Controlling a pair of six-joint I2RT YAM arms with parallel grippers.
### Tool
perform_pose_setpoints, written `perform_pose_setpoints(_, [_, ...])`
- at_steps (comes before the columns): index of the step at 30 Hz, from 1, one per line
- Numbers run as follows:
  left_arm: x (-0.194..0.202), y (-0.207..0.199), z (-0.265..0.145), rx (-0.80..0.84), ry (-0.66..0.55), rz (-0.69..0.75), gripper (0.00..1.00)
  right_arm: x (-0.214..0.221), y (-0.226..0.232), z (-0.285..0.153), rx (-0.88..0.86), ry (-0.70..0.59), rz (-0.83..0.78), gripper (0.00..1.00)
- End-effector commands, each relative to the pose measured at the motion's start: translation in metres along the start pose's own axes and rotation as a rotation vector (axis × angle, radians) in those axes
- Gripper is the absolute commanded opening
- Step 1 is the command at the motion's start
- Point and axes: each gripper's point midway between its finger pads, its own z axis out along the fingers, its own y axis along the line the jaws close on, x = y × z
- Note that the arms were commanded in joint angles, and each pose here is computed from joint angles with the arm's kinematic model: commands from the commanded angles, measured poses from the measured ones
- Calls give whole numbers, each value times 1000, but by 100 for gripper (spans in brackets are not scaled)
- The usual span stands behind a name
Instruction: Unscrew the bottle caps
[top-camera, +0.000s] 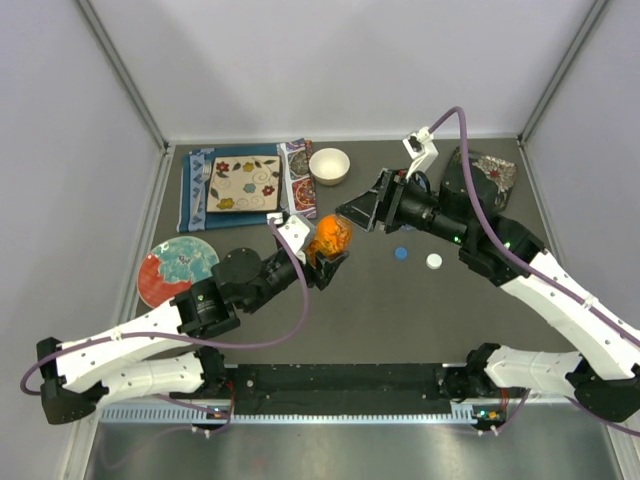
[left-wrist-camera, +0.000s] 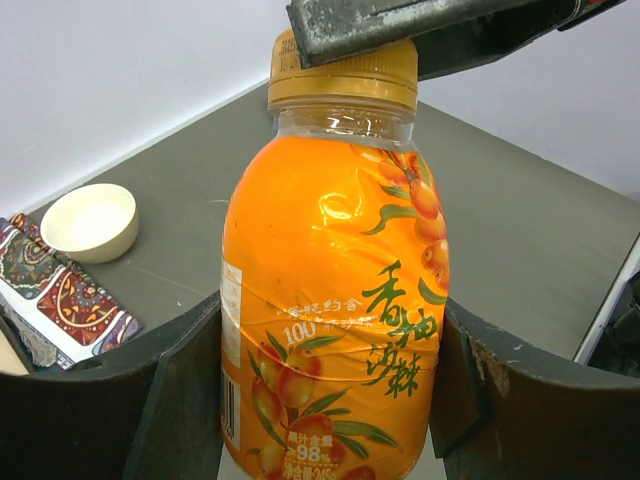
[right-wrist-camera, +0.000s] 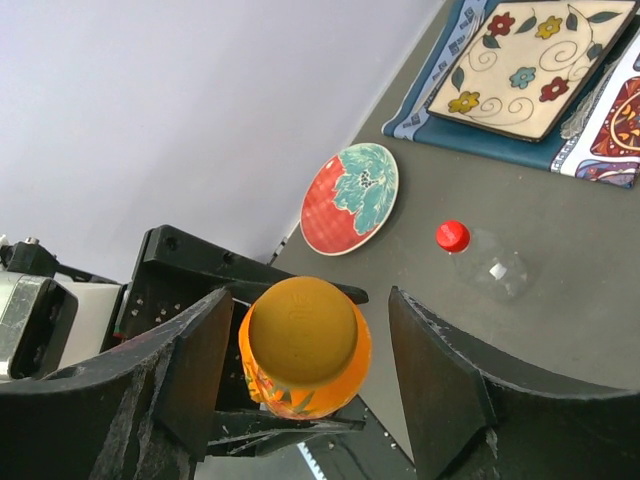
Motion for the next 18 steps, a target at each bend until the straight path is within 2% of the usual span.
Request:
perform_pose_setpoints(1, [-22, 5, -3, -27, -87, -18, 32, -8, 11, -4, -32, -33, 2, 63])
perform_pose_setpoints(3, [-22, 5, -4, -29, -89, -22, 32, -5, 12, -3, -36, -24, -1, 61])
perform_pose_setpoints(6, [-22, 6, -5, -30, -93, -26, 32, -3, 10, -3, -32, -19, 0, 50])
perform_pose_setpoints(7, [-22, 6, -5, -30, -93, -26, 33, -2, 10, -2, -35, -17, 0, 43])
perform_pose_setpoints(12, [-26, 6, -7, -28, -105, -34, 33, 3, 10, -1, -46, 2, -4, 29])
perform_pose_setpoints(15, [-28, 4, -9, -15, -114, -41, 34, 7, 11, -3, -60, 17, -9, 14])
perform_pose_setpoints(16, [-29, 1, -10, 0, -119, -45, 34, 8, 12, -3, -68, 24, -17, 2])
perform_pose_setpoints(18, [-32, -4, -11, 30, -132, -70, 35, 11, 16, -4, -96, 43, -44, 0])
